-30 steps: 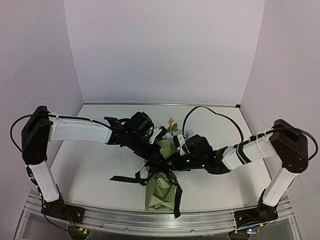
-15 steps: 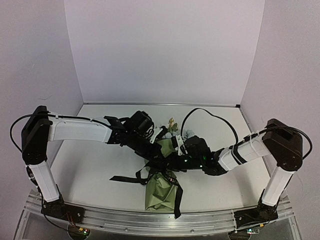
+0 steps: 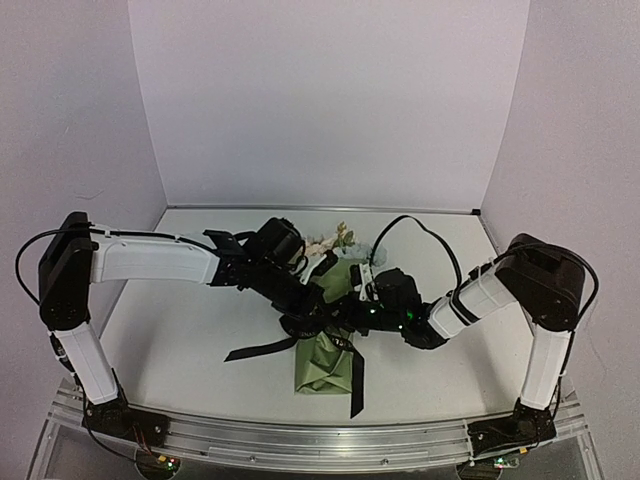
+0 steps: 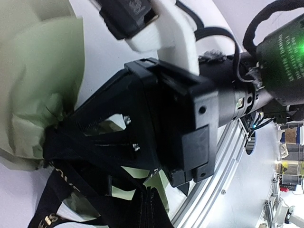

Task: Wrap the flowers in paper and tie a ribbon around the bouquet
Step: Cross the half-tied ribbon over the folded bouquet.

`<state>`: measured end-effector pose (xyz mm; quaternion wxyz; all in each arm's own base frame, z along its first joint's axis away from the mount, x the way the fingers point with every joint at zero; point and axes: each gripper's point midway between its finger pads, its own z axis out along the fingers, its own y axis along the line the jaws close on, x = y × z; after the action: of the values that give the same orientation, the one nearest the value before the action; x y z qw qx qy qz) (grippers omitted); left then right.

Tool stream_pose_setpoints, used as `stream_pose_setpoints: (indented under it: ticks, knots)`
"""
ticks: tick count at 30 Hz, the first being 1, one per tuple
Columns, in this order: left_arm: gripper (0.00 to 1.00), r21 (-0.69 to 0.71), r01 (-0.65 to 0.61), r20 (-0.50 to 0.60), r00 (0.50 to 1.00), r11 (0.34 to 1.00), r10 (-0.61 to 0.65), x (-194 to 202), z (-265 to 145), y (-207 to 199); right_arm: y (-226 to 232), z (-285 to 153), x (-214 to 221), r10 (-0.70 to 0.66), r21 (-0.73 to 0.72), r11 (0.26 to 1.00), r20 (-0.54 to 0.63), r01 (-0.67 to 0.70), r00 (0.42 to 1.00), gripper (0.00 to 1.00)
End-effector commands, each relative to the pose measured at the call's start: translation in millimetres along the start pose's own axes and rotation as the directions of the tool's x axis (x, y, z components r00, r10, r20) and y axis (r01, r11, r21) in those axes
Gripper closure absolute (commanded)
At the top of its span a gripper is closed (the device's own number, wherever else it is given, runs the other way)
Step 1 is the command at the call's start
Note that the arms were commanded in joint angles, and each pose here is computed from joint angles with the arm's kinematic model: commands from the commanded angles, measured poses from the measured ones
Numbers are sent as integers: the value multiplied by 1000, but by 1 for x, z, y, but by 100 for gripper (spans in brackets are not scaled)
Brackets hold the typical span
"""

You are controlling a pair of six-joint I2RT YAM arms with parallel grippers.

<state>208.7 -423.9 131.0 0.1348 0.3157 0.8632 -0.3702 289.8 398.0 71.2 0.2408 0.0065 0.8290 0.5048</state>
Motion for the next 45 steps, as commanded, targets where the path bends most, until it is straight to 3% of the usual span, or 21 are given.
stream_pose_setpoints:
  ticks: [1,9,14,27,36,41,45]
  knots:
    - [98,11,29,-41,999,1000,-28,3,19,2,11,3,-18,23,-84,996,48,-19,999,100]
    - [84,-66,68,-50,996,996,-71,-1,38,19,3,6,-20,43,-100,994,40,-39,998,100]
    - [70,-55,50,26,998,997,-48,-18,24,10,0,7,-20,42,-97,995,40,-38,998,100]
    - [55,-29,3,138,990,1000,1,-45,-10,-14,-1,10,-22,39,-102,994,40,-35,998,100]
    - [55,-35,0,175,985,999,6,-53,-19,-17,0,10,-21,36,-105,994,38,-32,999,100]
    - [62,72,-29,103,994,997,22,-43,-7,-37,2,11,-22,36,-112,993,36,-32,999,100]
    - [55,49,-49,73,996,998,45,-37,1,-41,1,12,-23,40,-111,993,36,-36,999,100]
